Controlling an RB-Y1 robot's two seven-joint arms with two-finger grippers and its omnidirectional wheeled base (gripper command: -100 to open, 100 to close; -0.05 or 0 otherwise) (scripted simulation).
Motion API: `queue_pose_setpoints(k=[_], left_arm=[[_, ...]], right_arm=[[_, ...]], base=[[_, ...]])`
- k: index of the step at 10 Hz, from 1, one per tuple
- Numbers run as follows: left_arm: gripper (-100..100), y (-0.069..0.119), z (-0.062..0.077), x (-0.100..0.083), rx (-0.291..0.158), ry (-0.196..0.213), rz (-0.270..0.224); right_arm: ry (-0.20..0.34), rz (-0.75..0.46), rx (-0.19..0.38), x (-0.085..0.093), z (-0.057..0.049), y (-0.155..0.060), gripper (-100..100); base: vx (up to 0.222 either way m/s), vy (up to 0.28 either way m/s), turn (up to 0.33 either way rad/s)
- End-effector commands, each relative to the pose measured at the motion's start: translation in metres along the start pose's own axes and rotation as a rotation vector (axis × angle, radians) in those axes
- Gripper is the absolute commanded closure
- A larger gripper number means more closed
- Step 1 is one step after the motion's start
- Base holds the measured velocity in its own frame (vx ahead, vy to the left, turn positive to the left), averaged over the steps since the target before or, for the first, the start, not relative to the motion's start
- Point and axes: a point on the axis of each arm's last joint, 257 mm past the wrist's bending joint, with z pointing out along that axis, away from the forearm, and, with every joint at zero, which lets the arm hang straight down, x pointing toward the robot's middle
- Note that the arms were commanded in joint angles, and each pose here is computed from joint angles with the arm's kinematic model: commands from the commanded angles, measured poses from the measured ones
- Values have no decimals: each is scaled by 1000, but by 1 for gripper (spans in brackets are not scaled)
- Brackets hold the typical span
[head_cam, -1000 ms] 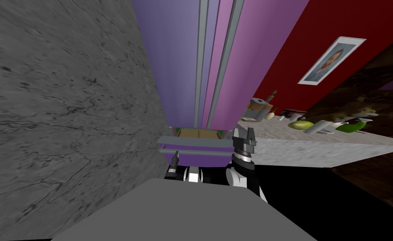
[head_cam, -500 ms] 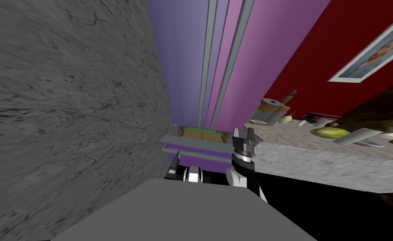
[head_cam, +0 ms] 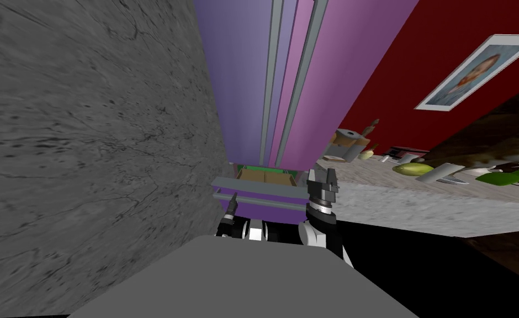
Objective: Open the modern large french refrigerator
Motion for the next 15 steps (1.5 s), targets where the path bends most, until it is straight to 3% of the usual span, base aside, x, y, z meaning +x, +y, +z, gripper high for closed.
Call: queue_pose_setpoints(k=[1,4,7,8,9,10,15], left_arm=[[-100,-6,18,-8,-9,-9,2],[-100,-22,47,-20,-9,-29,5],[-100,-22,47,-20,-9,-29,5],[-100,-28,56,-25,-9,-36,7],[-100,-11,40,-23,-51,-34,4],[0,-8,39,-24,-62,-35,3],[0,4,32,-24,-95,-37,2]], right_arm=[[0,0,0,0,0,0,0],[0,0,0,0,0,0,0],[0,0,0,0,0,0,0],[0,0,0,0,0,0,0],[0,0,0,0,0,0,0],[0,0,0,0,0,0,0],[0,0,0,0,0,0,0]], base=[[-53,-17,-40],[-97,-14,-67],[-35,-4,-1],[-29,-9,-53],[-8,-3,-18],[0,0,0],[0,0,0]])
